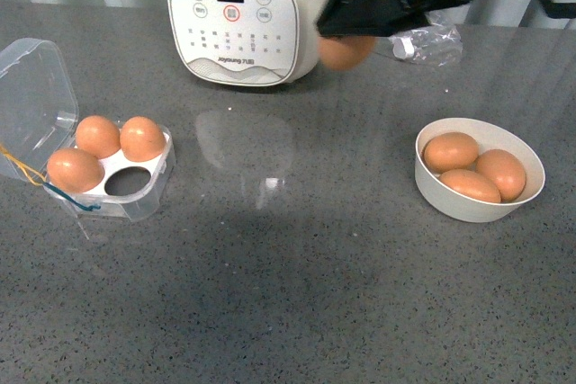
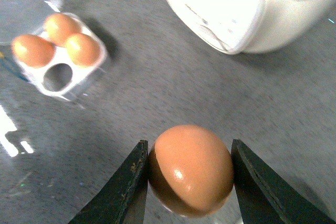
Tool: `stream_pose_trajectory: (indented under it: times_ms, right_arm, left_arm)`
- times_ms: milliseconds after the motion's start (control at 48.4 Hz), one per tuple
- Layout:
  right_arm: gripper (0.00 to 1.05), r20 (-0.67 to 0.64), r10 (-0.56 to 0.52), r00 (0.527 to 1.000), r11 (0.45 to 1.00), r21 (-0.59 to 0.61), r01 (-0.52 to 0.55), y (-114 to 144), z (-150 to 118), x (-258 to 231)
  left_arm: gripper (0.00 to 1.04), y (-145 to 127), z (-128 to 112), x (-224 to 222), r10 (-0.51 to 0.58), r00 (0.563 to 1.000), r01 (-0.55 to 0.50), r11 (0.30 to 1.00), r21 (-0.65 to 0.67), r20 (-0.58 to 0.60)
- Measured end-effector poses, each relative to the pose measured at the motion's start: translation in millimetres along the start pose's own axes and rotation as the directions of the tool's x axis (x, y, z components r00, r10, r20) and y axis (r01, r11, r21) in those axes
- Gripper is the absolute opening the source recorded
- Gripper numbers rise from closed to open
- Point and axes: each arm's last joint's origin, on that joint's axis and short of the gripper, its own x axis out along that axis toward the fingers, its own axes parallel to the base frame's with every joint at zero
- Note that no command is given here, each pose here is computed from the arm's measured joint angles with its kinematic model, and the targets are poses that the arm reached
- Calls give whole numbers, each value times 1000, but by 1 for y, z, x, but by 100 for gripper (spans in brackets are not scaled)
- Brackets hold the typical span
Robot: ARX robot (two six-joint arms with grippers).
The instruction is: Put egg into box
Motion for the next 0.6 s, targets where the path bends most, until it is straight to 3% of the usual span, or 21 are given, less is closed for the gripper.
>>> stream_pose_trajectory:
  times_ms: [310, 599]
  right_arm:
    - [39, -45, 202, 978, 960, -190, -206, 42, 22, 55]
    - [39, -102, 289, 952, 926, -224, -305, 68, 26, 94]
  left_arm:
    - [98, 0, 0, 0, 0, 1000, 0, 1000, 0, 0]
    - [98, 0, 0, 0, 0, 1000, 0, 1000, 0, 0]
